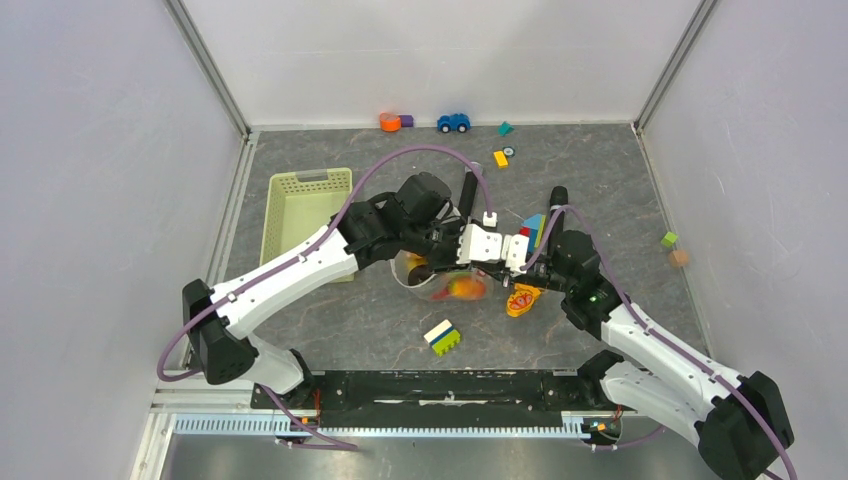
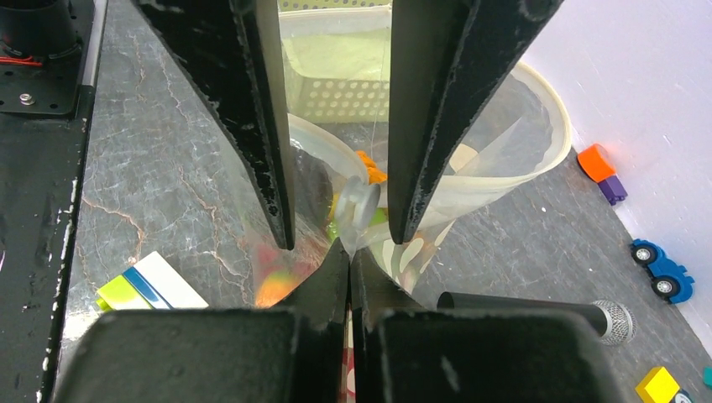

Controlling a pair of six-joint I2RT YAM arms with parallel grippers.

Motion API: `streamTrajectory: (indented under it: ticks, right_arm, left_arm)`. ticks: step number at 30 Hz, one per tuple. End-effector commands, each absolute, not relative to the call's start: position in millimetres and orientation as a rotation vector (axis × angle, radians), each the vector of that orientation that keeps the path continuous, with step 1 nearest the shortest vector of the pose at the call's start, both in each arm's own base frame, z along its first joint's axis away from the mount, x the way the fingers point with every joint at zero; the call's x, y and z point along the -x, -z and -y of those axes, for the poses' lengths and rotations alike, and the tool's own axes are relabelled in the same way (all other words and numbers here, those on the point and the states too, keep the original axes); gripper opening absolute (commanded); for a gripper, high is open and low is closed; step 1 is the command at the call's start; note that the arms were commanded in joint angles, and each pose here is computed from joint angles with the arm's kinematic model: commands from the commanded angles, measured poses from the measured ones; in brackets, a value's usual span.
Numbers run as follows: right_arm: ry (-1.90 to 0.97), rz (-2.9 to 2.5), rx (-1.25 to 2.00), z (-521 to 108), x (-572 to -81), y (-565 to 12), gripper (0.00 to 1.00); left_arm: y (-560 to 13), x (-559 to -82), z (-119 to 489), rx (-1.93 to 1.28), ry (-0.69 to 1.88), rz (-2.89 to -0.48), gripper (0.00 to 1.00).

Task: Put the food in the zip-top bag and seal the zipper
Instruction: Zip the zipper food storage bag at the center of the board.

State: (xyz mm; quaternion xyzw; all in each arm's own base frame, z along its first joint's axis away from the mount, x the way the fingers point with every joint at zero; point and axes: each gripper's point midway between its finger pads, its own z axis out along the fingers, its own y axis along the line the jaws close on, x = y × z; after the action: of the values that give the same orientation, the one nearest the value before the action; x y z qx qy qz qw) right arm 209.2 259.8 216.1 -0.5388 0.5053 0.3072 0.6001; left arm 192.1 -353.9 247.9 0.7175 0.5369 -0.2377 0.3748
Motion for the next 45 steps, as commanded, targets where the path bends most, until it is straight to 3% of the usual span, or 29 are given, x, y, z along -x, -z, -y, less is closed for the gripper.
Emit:
streamTrajectory:
  ticks: [1,2,5,9,14,19,45]
  right_arm:
    - [-0.684,-1.091,1.212,-260.3,-211.2,-239.7,0.00]
    - [-0.685,-1.092,1.212,-260.4,-211.1,-239.1,0.00]
    - [-0.674,-1.110,1.186,-258.7,-215.2,-240.6,0.00]
    - [-0.636,-1.142,1.124,-253.5,-224.3,-244.6,0.00]
    - [-0.595,-1.145,1.073,-246.5,-228.6,-248.0,0.00]
    - [-0.580,-1.157,1.035,-242.5,-232.0,-251.1,0.00]
    - [-0.465,-1.280,0.952,-225.7,-256.9,-238.1,0.00]
  left_arm:
    - [-257.0,-195.9,350.1,-1.822,0.579,-1.360,0.45]
    - [-257.4,-195.6,350.9,-1.821,0.584,-1.358,0.42]
    - [-258.6,-196.8,351.4,-1.816,0.581,-1.362,0.22]
    - [-257.6,-205.0,346.7,-1.800,0.529,-1.386,0.09]
    - [-260.1,-213.7,337.6,-1.789,0.474,-1.406,0.10]
    - [-256.3,-223.5,329.0,-1.789,0.441,-1.456,0.17]
    - [-246.3,-258.5,280.4,-1.720,0.325,-1.623,0.20]
